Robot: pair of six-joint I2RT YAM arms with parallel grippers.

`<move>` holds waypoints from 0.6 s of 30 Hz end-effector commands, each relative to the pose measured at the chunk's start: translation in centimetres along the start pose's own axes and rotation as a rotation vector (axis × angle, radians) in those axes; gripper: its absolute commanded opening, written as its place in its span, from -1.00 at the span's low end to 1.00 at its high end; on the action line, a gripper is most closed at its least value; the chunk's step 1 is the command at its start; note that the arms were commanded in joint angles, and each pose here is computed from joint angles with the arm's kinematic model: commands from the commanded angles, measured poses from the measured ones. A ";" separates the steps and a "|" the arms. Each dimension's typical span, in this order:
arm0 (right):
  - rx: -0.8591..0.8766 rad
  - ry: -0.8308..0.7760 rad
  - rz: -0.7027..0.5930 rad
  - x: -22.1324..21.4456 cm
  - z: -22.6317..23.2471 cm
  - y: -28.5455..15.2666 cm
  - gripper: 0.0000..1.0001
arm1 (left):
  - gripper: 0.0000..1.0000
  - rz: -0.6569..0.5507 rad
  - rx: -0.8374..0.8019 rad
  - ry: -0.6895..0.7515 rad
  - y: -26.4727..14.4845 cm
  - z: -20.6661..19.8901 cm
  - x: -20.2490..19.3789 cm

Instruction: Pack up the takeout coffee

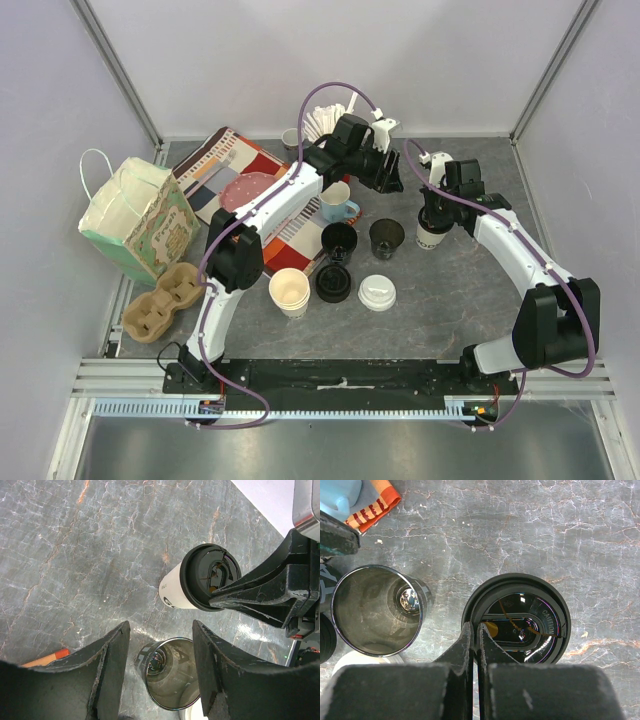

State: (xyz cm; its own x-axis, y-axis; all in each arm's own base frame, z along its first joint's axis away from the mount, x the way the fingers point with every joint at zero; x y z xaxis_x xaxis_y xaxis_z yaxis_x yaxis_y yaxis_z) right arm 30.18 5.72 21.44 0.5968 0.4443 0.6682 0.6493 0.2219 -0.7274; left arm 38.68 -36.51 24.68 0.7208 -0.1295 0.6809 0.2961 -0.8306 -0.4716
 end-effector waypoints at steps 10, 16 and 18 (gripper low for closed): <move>0.004 -0.002 -0.046 1.2 -0.3 -1.0 -1.00 | 0.20 -0.051 -0.057 0.077 -1.3 -1.8 1.5; -0.050 -0.006 -0.016 1.3 -0.8 -1.9 -1.00 | 0.19 -0.054 -0.058 0.083 -1.3 -2.0 1.5; -0.040 -0.012 -0.036 1.5 -0.7 -2.1 -1.00 | 0.20 -0.051 -0.058 0.085 -1.2 -2.0 1.5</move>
State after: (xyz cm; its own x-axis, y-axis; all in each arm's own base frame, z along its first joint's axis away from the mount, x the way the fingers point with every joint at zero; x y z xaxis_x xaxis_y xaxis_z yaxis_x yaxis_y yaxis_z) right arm 30.02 5.62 21.74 0.6065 0.4466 0.6577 0.6427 0.2115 -0.7363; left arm 38.64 -36.56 24.70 0.7193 -0.1317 0.6821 0.2938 -0.8320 -0.4705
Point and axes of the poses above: each gripper's point midway between its finger pads, its own y axis out along the fingers, its own z axis along the line the jaws close on, x = y × z, the point moved 10 cm from there along -y, back along the fingers, and after that the axes turned 15 degrees about -y, right-handed, at the moved point
